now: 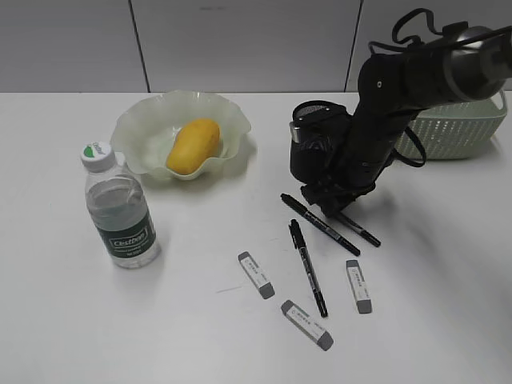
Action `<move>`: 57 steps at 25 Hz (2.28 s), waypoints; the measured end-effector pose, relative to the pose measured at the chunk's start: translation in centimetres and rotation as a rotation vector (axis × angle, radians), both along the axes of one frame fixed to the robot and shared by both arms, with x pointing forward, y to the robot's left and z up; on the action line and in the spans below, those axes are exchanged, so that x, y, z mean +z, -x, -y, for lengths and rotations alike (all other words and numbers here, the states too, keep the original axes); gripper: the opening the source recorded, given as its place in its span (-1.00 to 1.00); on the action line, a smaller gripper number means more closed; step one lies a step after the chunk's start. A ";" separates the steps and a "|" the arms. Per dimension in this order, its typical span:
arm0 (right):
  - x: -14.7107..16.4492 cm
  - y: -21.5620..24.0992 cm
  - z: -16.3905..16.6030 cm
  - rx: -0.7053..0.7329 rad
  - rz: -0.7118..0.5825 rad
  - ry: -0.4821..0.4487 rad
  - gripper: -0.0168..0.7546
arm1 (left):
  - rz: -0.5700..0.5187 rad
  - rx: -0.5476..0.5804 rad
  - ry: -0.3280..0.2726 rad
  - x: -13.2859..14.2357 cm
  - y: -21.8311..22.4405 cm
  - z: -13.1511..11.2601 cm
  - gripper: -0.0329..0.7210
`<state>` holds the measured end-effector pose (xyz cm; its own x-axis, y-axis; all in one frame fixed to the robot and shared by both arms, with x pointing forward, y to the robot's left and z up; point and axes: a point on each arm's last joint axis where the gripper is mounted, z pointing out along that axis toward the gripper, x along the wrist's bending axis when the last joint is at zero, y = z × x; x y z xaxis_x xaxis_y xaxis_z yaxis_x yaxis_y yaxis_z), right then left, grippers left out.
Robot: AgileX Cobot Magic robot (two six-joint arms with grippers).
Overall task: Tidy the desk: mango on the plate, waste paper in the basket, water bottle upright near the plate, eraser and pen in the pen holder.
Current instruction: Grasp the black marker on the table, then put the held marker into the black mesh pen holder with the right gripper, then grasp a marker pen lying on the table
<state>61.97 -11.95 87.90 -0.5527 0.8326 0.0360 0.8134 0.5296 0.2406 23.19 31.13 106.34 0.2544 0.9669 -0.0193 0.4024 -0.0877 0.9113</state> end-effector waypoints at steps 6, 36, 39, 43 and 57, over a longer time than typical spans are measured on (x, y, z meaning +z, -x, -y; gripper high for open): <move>0.3 0.2 -0.1 -0.012 -0.027 -0.009 -0.73 | 0.000 0.000 0.000 0.0 0.0 0.0 0.34; 7.2 -2.6 0.3 -0.284 0.973 -0.489 -0.72 | 0.001 0.000 0.000 0.0 0.0 0.0 0.16; 7.2 -2.6 0.3 -0.285 0.972 -0.494 -0.42 | 0.001 0.000 0.000 0.0 0.0 0.0 0.16; 7.1 -2.3 0.3 -0.278 0.912 -0.470 0.16 | 0.001 0.000 0.000 0.0 0.0 0.0 0.15; 21.3 11.1 5.6 -0.085 0.504 -0.197 0.01 | 0.001 0.000 0.000 0.0 0.0 0.0 0.11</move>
<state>50.91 -17.51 109.22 -0.4731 0.8793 -0.0557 0.6098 0.3724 0.6996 23.19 31.13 106.35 0.2545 0.9669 -0.0193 0.4014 -0.0875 0.9117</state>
